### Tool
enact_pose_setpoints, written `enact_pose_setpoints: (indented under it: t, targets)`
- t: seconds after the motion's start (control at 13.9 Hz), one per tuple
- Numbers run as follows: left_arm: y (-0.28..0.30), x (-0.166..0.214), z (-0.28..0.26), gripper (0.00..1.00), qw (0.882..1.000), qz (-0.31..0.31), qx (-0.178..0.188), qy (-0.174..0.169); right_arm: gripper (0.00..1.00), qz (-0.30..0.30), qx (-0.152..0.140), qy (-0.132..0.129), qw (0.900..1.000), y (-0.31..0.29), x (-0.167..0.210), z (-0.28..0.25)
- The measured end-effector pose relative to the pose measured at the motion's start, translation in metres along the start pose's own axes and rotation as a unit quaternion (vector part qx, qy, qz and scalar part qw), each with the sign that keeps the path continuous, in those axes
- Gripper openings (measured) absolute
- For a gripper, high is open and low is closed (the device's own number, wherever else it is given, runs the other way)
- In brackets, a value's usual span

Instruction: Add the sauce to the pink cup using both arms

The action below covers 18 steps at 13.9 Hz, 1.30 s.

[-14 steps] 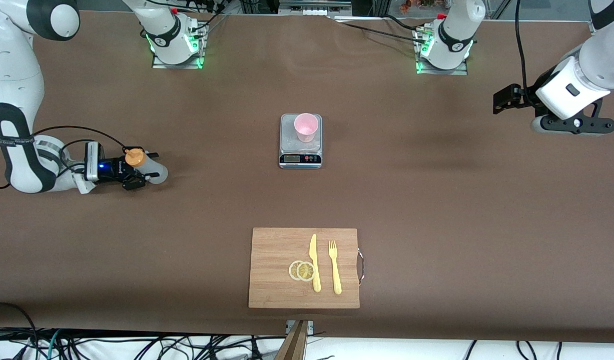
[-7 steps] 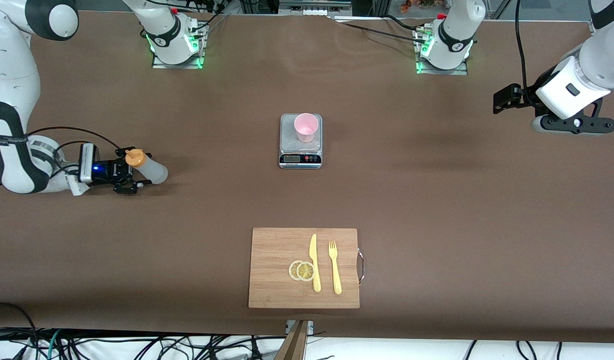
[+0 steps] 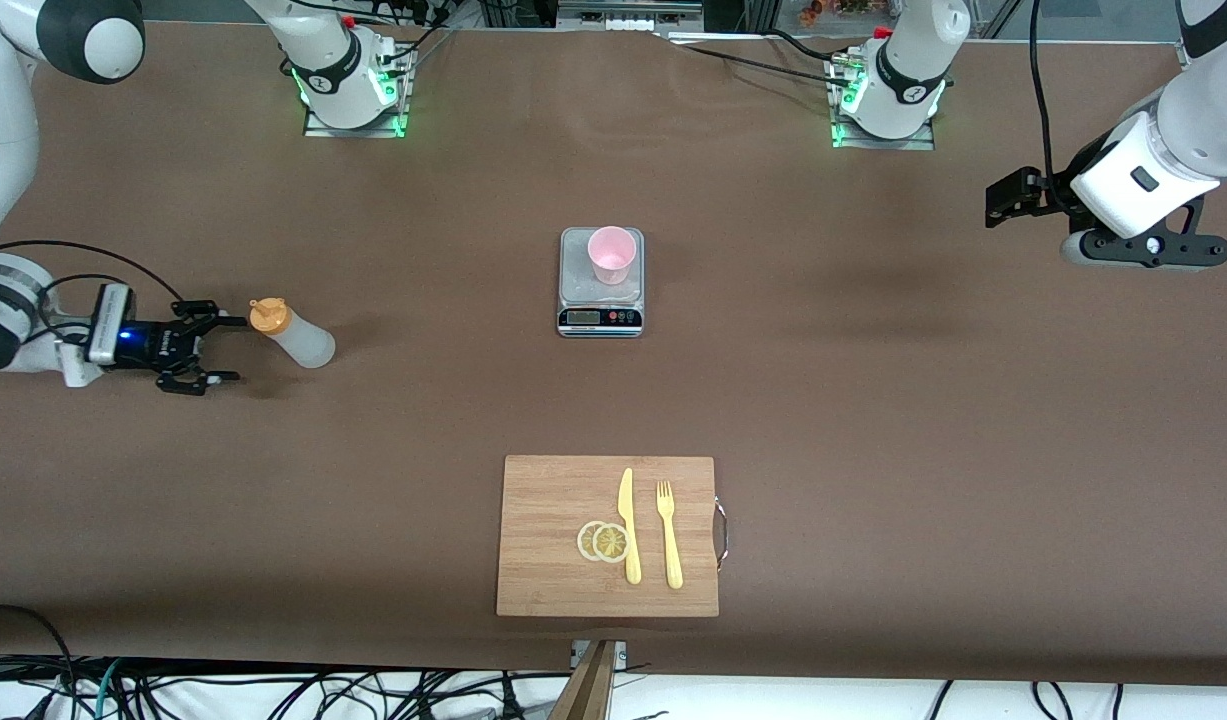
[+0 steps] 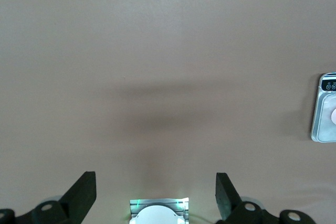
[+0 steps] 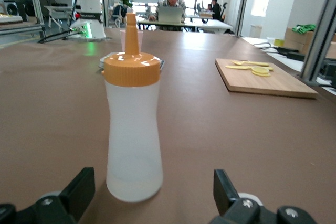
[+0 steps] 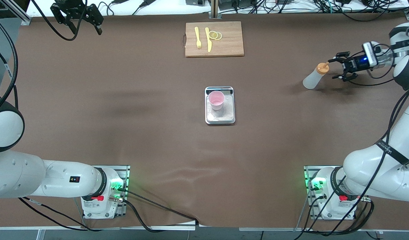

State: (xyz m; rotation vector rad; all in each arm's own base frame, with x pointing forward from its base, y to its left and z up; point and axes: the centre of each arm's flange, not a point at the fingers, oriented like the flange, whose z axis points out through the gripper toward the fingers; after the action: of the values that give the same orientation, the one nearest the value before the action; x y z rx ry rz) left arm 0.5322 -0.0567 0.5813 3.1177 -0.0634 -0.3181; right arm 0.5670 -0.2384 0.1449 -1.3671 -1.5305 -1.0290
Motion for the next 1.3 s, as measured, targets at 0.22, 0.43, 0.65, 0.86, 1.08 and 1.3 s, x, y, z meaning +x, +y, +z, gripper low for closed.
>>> enact_pose_setpoints:
  t: [0.22,0.43,0.65,0.86,1.08,1.3]
  targets:
    - [0.0,0.0,0.0,1.0,1.0,0.0,0.0,0.0,1.0,0.044,-0.014,-0.039,0.998,0.028,0.025,-0.031]
    - [0.0,0.0,0.0,1.0,1.0,0.0,0.0,0.0,1.0,0.104,-0.024,-0.074,0.992,0.069,0.063,-0.038]
    - [0.0,0.0,0.0,1.0,1.0,0.0,0.0,0.0,1.0,0.166,-0.029,-0.109,0.98,0.121,0.118,-0.017]
    - [0.0,0.0,0.0,1.0,1.0,0.0,0.0,0.0,1.0,0.236,-0.043,-0.142,0.96,0.162,0.169,0.023]
    - [0.0,0.0,0.0,1.0,1.0,0.0,0.0,0.0,1.0,0.309,-0.072,-0.195,0.928,0.188,0.214,0.062]
    - [0.0,0.0,0.0,1.0,1.0,0.0,0.0,0.0,1.0,0.376,-0.119,-0.268,0.879,0.205,0.291,0.104]
